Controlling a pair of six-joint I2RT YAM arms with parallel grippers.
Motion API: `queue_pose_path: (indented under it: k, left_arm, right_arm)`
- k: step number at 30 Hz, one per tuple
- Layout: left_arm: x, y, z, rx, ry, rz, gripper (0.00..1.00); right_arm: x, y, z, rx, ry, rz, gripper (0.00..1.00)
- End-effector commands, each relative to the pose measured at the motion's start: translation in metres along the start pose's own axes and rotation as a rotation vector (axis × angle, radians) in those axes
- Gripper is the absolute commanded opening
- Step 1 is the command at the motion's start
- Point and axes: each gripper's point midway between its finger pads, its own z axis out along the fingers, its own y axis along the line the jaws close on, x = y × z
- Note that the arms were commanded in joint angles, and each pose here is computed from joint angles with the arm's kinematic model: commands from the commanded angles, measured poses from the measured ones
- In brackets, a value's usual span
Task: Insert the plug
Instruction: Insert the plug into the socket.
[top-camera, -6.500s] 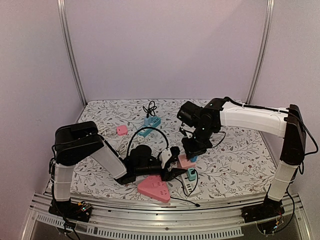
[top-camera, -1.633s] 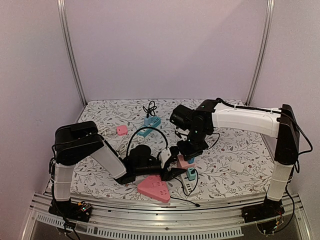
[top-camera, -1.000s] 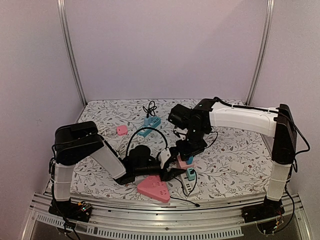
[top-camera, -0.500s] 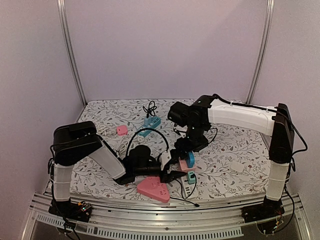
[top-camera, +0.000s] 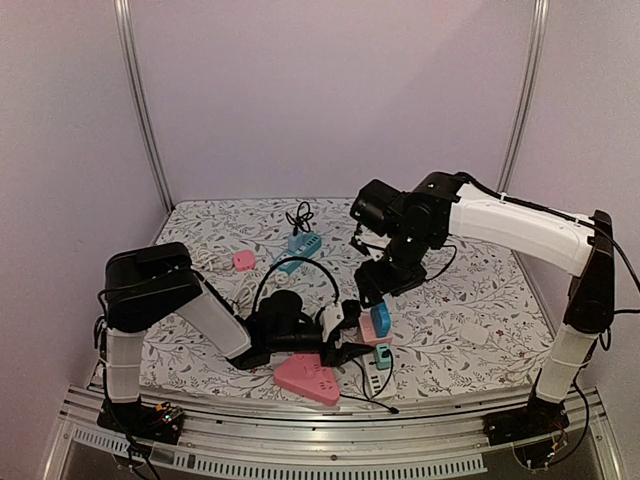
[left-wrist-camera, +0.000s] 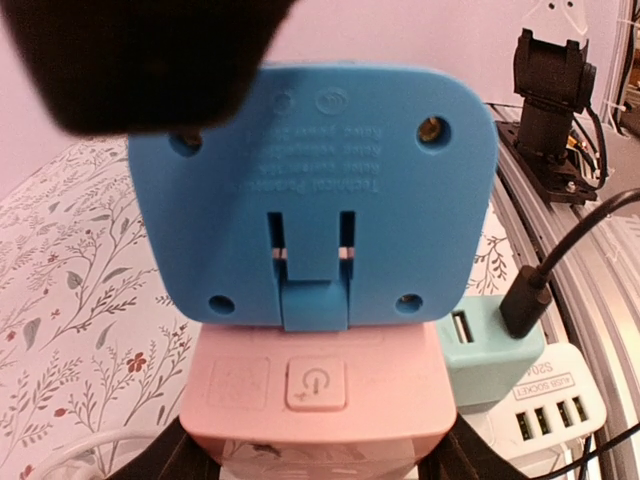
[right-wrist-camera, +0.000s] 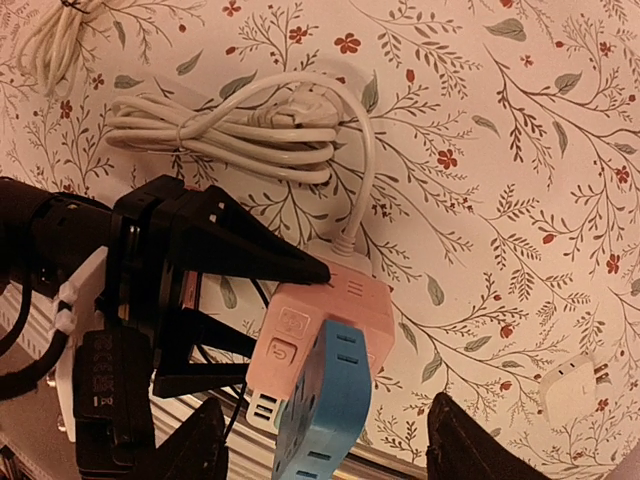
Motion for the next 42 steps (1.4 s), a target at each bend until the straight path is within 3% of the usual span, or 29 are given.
queue_pose_path:
  k: [1, 4, 14, 21, 31, 36, 42]
  left_arm:
    - [-0.003, 0.000, 0.003, -0.015, 0.012, 0.012, 0.00]
    - [-0.001, -0.001, 0.005, -0.003, 0.017, 0.009, 0.00]
    - [0.000, 0.000, 0.007, 0.004, 0.018, 0.005, 0.00]
    - [0.001, 0.005, 0.008, -0.019, 0.021, 0.011, 0.00]
    - [0.009, 0.018, 0.018, -0.058, 0.046, 0.036, 0.00]
    - [0.018, 0.018, 0.019, -0.042, 0.066, 0.028, 0.00]
    - [0.020, 0.015, 0.019, -0.020, 0.071, 0.038, 0.00]
  right_arm:
    - [0.017, 0.003, 0.001, -0.036, 0.036, 0.049, 0.61]
    - [0.024, 0.005, 0.010, -0.045, 0.072, 0.061, 0.45]
    - [0.027, 0.003, 0.035, -0.029, 0.096, 0.080, 0.09]
    - [0.041, -0.008, 0.048, 0.039, 0.144, 0.146, 0.00]
    - [0.053, 0.003, 0.091, 0.147, 0.213, 0.113, 0.00]
    - [0.048, -0.004, 0.085, 0.180, 0.175, 0.110, 0.01]
    - [0.036, -0.008, 0.074, 0.176, 0.133, 0.093, 0.32]
